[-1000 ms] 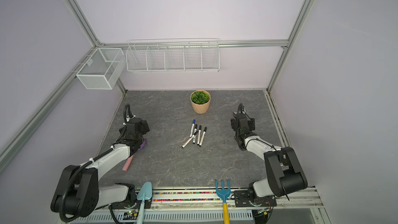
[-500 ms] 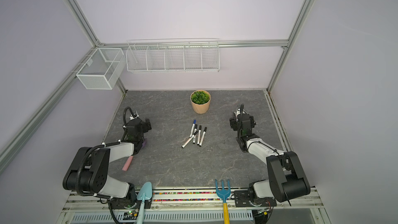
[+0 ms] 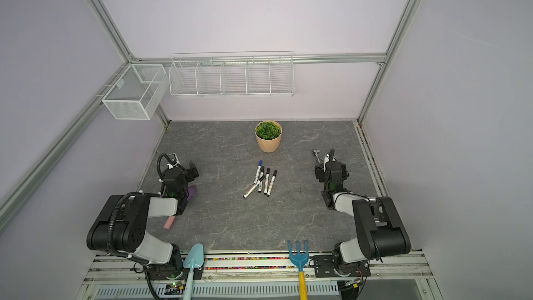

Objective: Insert the pens into the pen caps

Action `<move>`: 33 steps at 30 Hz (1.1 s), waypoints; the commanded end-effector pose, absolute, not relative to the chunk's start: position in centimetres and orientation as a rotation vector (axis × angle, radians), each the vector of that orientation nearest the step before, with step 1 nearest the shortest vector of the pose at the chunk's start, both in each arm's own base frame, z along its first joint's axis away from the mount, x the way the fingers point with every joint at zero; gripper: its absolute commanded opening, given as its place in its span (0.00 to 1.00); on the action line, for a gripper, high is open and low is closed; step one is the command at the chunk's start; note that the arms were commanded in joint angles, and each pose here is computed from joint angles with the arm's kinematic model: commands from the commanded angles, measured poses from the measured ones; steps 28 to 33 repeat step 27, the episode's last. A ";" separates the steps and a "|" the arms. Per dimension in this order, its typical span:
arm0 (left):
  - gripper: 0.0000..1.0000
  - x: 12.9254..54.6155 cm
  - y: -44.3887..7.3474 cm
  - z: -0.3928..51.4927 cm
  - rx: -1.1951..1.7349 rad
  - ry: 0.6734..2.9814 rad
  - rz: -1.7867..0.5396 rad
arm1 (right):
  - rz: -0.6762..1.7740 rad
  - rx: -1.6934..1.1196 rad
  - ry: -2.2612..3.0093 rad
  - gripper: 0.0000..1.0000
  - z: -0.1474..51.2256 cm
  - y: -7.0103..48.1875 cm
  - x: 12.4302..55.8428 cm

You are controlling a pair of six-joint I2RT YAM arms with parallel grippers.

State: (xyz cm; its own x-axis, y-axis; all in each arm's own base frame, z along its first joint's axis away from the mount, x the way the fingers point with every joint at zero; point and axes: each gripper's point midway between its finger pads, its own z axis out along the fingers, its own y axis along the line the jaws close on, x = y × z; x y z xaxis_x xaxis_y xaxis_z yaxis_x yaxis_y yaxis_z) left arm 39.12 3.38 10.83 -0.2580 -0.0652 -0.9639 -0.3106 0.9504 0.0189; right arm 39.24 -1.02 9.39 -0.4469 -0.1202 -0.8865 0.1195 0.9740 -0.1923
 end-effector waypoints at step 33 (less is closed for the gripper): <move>0.99 39.7 3.3 11.9 -0.274 1.779 0.232 | -0.043 -0.002 1.933 0.88 9.2 -0.7 39.5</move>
